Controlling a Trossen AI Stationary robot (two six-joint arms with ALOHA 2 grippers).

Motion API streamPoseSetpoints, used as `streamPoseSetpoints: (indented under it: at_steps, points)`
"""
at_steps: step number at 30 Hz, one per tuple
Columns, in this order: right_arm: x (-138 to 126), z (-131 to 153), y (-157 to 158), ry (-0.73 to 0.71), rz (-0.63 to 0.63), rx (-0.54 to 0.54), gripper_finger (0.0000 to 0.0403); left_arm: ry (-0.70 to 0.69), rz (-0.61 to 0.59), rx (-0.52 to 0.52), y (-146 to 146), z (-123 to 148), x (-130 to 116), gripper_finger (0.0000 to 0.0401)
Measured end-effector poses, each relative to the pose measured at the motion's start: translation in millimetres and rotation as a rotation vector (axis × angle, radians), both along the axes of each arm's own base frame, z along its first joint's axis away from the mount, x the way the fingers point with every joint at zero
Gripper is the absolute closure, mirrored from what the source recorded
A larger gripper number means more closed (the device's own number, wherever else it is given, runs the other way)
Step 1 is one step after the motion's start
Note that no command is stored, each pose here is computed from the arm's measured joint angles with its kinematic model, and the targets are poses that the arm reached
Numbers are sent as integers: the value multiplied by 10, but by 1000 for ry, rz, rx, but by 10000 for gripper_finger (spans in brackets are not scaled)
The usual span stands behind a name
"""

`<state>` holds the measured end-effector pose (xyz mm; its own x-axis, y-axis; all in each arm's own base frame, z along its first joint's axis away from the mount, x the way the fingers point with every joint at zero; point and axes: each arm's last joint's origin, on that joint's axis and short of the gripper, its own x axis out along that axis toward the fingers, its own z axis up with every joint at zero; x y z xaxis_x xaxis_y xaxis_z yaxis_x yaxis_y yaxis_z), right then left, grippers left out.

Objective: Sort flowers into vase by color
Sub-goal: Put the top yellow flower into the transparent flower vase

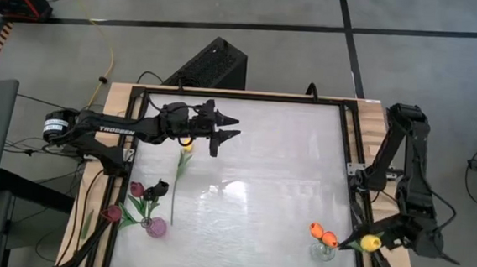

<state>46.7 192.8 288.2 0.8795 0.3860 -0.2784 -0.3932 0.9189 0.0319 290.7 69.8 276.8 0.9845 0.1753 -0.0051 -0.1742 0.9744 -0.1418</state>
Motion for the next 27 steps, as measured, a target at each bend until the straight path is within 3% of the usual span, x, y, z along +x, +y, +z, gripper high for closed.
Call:
streamPoseSetpoints:
  at_steps: [14, 23, 27]
  points:
    - [52, -343, 298, 6, -63, -134, 358, -9, -3, 1, -1, 8, 0, 230]
    - [47, -233, 210, 45, -151, 91, 352, -14, -5, 1, -1, 14, 0, 230]
    - [42, -228, 202, 79, -141, 132, 351, -17, -13, -15, -4, 14, 1, 230]
